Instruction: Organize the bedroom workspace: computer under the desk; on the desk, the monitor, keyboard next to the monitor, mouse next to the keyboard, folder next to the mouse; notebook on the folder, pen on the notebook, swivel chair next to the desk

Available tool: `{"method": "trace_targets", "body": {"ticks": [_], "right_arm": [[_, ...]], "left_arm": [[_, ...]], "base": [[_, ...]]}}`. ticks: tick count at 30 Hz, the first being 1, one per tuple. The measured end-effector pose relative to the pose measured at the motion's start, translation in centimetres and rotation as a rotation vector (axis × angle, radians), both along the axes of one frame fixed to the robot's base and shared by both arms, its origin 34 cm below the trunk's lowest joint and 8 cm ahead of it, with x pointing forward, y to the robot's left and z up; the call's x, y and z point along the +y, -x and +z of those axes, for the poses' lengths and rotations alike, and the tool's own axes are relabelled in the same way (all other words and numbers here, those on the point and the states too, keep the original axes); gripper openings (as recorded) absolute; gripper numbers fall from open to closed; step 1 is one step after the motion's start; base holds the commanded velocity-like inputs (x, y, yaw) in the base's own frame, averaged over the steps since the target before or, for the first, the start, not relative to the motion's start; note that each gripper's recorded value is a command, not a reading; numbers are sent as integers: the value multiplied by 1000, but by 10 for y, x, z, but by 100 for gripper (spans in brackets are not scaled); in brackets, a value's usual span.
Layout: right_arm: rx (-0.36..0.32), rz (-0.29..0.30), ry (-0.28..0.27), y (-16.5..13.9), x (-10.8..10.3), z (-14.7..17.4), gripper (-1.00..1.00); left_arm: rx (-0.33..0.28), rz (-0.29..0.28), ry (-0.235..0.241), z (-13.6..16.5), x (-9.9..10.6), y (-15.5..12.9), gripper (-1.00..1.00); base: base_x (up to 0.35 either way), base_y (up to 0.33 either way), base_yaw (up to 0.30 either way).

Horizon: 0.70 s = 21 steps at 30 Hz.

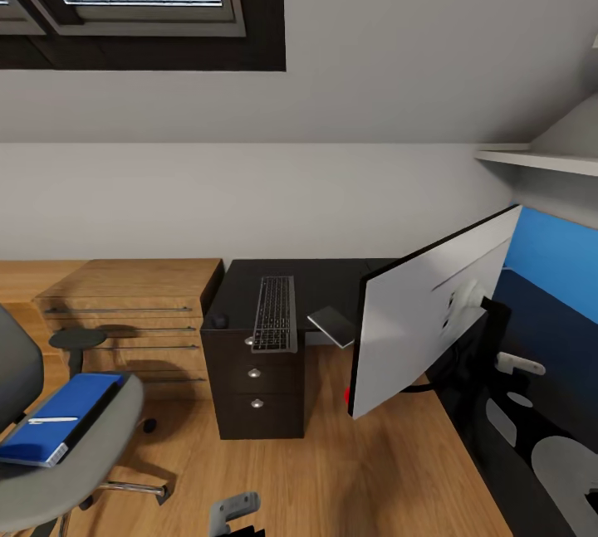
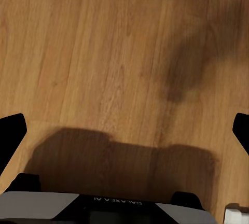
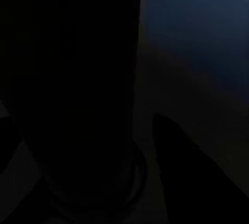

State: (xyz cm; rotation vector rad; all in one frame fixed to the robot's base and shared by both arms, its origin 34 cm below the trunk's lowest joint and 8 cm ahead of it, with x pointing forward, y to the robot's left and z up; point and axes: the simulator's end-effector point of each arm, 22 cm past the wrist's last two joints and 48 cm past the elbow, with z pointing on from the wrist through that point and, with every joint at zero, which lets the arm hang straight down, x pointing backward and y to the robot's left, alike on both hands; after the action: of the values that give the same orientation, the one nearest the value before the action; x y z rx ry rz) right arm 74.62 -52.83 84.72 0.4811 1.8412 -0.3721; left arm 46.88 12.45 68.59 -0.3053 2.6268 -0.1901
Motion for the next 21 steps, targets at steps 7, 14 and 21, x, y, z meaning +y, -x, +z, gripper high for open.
{"method": "trace_targets", "body": {"ticks": [7,14,21], "right_arm": [[0,1,1,0,0,0,-100],[0,3,-1,0,1,0,-100],[0,4,-1,0,1,0,-100]], "left_arm": [[0,-1,0,0,0,0,100],[0,0,1,0,0,0,100],[0,0,0,0,0,0,100]], "base": [[0,0,0],[0,0,0],[0,0,0]]}}
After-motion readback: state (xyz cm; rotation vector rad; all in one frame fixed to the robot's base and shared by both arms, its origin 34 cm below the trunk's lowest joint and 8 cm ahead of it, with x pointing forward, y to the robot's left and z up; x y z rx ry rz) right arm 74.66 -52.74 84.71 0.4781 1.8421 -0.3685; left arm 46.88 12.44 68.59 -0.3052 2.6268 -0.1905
